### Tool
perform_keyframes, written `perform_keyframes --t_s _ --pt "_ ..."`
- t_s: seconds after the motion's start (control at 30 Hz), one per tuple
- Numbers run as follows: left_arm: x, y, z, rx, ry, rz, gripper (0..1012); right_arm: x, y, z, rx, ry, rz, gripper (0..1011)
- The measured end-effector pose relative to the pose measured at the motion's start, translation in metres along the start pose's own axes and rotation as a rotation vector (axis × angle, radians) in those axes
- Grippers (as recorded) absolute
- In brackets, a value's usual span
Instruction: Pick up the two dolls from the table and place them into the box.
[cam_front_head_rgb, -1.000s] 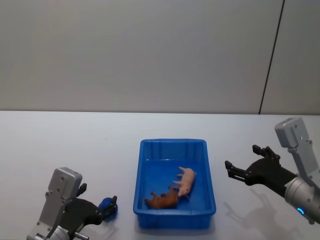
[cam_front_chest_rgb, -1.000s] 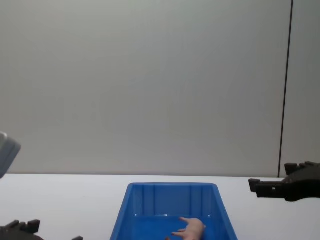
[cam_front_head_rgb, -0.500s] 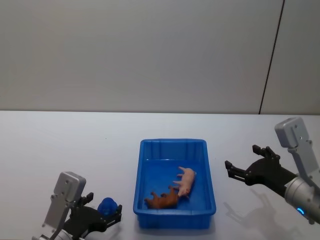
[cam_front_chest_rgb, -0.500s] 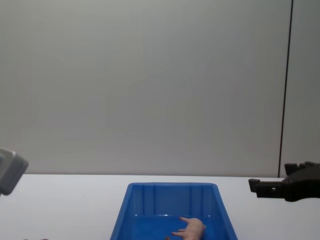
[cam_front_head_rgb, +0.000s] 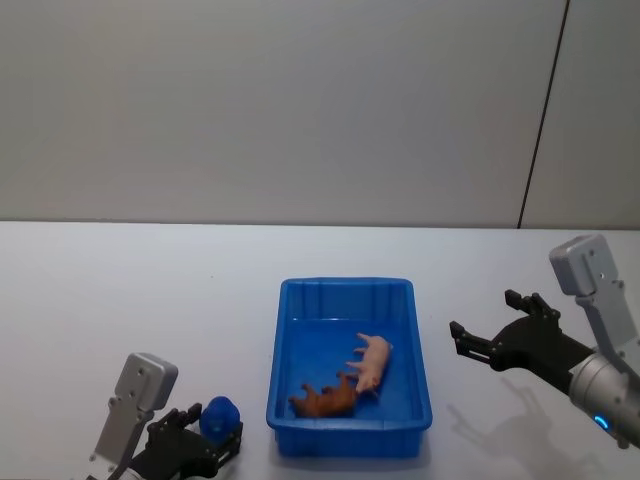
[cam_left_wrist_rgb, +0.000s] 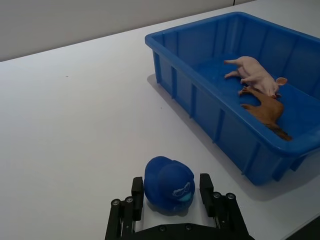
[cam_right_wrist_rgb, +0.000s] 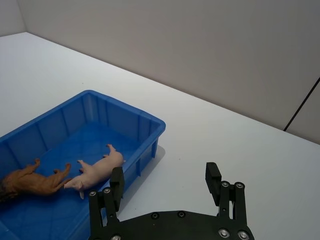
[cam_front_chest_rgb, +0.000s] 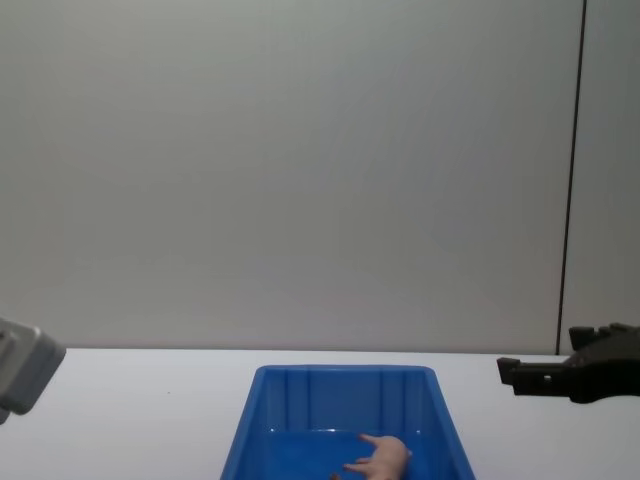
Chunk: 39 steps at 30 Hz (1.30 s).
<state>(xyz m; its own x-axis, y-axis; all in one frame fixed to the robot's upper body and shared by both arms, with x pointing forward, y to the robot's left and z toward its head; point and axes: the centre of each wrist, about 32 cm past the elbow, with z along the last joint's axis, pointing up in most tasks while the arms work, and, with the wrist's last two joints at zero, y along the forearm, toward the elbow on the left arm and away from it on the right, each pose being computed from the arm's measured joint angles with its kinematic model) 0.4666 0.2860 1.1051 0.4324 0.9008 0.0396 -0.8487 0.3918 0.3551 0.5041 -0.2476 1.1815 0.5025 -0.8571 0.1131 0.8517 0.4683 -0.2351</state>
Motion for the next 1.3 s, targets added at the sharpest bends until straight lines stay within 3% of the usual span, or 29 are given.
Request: perform_keyframes --t_s 0.2,0.43,0.63,1.0,1.2,1.3 --pt "0.0003 -0.0005 -0.0022 -0.001 0.002 -0.011 550 0.000 0.000 0.000 0.000 0.000 0.000 1001" --pt "0.0005 0.0002 -0.0029 -0.011 0.000 -0.019 495 0.000 0.000 0.000 0.000 0.000 0.000 1001" --pt "-0.0002 0.0009 0.0022 -0.042 -0.011 -0.021 458 0.000 0.000 0.000 0.000 0.000 0.000 1001" --pt "-0.0035 -0.0015 0.0316 -0.156 -0.071 -0.027 382 0.000 0.000 0.000 0.000 0.000 0.000 1001" --pt "-0.0088 -0.0075 0.0548 -0.232 -0.113 -0.043 341 0.000 0.000 0.000 0.000 0.000 0.000 1001" --pt "-0.0148 -0.0148 0.0675 -0.275 -0.133 -0.068 327 0.000 0.000 0.000 0.000 0.000 0.000 1001"
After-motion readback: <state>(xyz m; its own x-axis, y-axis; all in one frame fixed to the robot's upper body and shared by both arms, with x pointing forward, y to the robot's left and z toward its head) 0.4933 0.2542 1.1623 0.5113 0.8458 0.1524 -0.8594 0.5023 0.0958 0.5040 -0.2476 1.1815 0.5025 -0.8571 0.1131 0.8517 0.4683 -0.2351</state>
